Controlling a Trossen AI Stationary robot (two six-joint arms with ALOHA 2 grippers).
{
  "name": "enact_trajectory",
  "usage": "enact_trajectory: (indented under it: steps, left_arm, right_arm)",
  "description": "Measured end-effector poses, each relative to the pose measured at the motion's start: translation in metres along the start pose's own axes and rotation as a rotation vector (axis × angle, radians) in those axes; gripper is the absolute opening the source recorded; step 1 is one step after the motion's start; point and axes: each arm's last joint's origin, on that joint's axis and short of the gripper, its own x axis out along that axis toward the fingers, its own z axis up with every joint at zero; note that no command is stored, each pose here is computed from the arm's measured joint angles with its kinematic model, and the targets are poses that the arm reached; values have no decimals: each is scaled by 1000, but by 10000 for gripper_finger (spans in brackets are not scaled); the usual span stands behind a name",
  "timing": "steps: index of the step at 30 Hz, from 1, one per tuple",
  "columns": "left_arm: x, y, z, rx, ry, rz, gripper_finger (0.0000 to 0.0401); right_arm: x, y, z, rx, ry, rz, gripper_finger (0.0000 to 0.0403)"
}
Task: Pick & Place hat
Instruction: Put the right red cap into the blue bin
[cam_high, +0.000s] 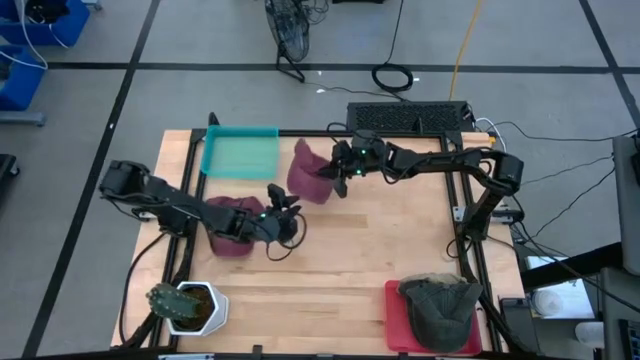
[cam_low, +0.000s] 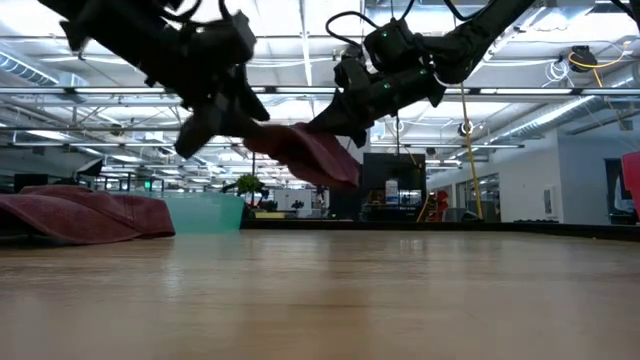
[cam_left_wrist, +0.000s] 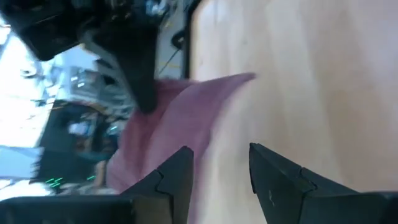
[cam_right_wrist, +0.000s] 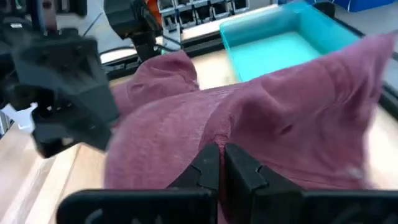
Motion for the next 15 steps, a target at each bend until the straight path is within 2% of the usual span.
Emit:
enact_trajectory:
  steps: [5,10,15]
  left_arm:
    - [10,-1,3,27,11,85,159]
    - [10,-1,5,27,3,93,159]
    - [12,3,6,-43,-6,121,159]
  right_arm:
    - [2,4,-3,0,25,12,4]
    - [1,4,-3,-5,27,11,5]
    - [1,4,-3,-14,24,9,5]
